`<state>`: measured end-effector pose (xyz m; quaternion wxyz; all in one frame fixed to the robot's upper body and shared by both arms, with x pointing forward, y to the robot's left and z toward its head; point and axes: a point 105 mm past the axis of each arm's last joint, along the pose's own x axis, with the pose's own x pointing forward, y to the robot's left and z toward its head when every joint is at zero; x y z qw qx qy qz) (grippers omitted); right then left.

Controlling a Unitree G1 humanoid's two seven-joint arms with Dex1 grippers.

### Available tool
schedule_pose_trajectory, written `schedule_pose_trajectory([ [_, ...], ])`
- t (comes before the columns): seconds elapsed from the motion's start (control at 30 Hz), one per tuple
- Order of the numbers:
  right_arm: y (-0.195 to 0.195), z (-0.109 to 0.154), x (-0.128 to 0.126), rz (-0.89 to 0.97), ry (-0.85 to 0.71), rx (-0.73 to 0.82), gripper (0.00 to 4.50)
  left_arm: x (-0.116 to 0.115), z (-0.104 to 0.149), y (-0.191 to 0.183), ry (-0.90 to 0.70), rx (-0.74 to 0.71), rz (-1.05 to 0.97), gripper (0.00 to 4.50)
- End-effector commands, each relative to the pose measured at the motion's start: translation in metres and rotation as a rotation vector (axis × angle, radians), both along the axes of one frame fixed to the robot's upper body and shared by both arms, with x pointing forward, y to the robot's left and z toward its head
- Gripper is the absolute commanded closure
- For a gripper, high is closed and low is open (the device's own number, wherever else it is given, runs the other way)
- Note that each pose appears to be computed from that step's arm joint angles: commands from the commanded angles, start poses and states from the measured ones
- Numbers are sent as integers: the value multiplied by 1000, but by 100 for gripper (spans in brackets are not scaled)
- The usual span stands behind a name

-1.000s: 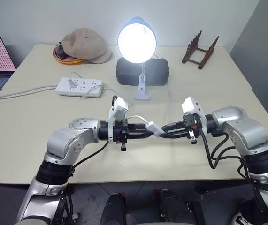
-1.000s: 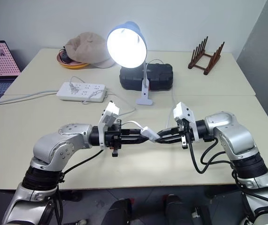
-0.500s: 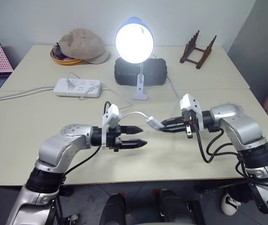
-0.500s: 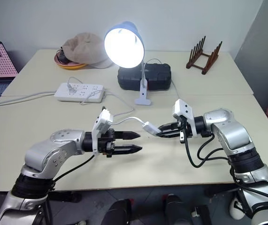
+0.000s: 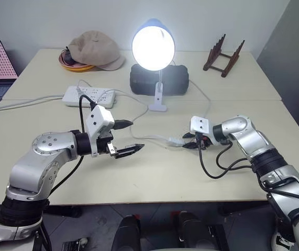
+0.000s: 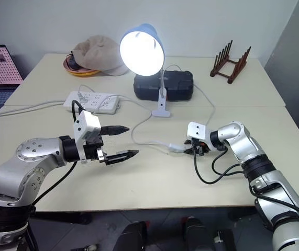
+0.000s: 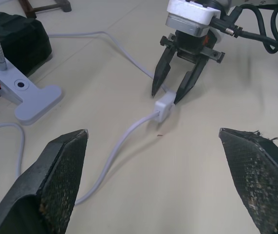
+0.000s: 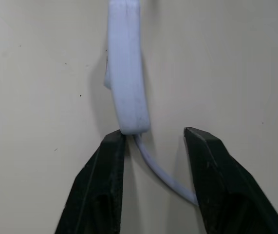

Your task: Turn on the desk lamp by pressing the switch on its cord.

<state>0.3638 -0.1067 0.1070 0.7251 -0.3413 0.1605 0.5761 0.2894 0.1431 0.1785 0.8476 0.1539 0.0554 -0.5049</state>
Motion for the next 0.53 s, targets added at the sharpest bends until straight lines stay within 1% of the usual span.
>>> schedule_pose_trajectory([
  [0.03, -12, 36, -6, -22, -62, 118, 158, 4, 5, 4, -34, 45, -7, 0],
  [0.07, -17, 42, -12, -35, -61, 145, 146, 6, 5, 6, -29, 65, 0, 0],
  [0.2, -33, 68, -41, -90, -35, 261, 41, 11, 4, 18, -21, 143, -11, 0],
  [0.27, -42, 76, -51, -135, -40, 297, 2, 13, 5, 23, -20, 171, -17, 0],
  [0.33, -47, 80, -61, -183, -42, 331, 2, 17, 9, 25, -37, 189, -20, 0],
  [0.43, -40, 81, -80, -189, -24, 365, 2, 23, 15, 27, -40, 182, -22, 0],
  [0.53, -32, 80, -79, -228, -42, 397, 2, 28, 13, 31, -42, 188, -11, 0],
])
